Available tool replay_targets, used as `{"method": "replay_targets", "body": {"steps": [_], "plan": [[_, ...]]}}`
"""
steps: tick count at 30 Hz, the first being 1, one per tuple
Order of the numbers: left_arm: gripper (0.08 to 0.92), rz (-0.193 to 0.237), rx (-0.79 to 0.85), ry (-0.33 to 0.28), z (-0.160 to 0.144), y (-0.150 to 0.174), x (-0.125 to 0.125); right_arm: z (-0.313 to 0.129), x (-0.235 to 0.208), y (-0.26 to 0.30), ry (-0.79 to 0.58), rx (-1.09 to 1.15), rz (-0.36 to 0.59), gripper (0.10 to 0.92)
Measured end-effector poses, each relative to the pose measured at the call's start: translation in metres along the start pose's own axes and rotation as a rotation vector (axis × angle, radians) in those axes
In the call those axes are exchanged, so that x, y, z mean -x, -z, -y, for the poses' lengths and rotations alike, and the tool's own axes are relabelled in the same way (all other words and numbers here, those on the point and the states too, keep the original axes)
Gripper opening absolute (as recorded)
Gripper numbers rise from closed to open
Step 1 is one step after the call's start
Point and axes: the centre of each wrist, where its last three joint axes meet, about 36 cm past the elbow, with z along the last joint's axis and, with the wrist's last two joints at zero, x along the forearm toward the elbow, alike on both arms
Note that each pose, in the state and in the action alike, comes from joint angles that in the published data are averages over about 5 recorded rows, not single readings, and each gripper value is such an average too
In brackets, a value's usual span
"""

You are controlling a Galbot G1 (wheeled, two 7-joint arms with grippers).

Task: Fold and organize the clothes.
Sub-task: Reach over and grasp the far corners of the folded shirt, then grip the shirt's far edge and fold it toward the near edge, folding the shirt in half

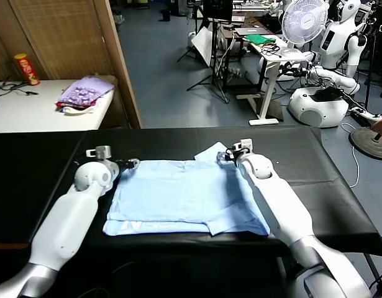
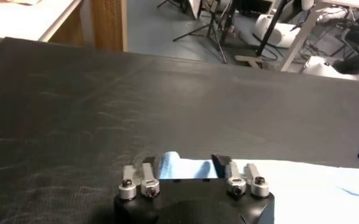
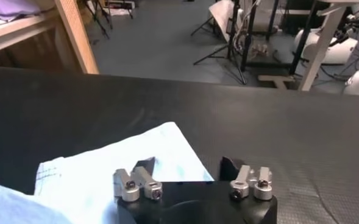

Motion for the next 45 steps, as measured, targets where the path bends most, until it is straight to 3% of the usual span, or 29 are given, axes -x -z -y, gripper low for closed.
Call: {"method": "replay_targets", "body": {"steps": [3, 8, 12, 24, 31, 38, 45], "plan": [[0.212, -0.001, 0.008, 0.003, 0.000, 0.000, 0.001, -0.001, 0.001, -0.001, 0.004, 0.004, 0.001, 0.494], [0.208, 0.004, 0.015, 0.001, 0.001, 0.000, -0.001, 0.001, -0.002, -0.002, 0.006, 0.013, 0.014, 0.257], [0.208, 0.010, 0.023, -0.005, 0.004, 0.000, -0.003, 0.006, -0.004, -0.004, 0.001, 0.014, 0.034, 0.137], [0.208, 0.026, 0.051, -0.005, 0.007, -0.002, -0.012, 0.020, -0.038, -0.009, 0.029, -0.022, 0.152, 0.123], [0.208, 0.071, 0.068, -0.016, 0.007, 0.000, -0.038, 0.026, -0.090, -0.012, 0.061, -0.015, 0.211, 0.123], [0.206, 0.112, 0.090, -0.027, 0.004, -0.008, -0.071, 0.028, -0.140, -0.026, 0.058, -0.010, 0.165, 0.123], [0.208, 0.111, 0.113, -0.033, 0.000, -0.033, -0.105, 0.029, -0.172, -0.047, 0.069, -0.027, 0.109, 0.123]]}}
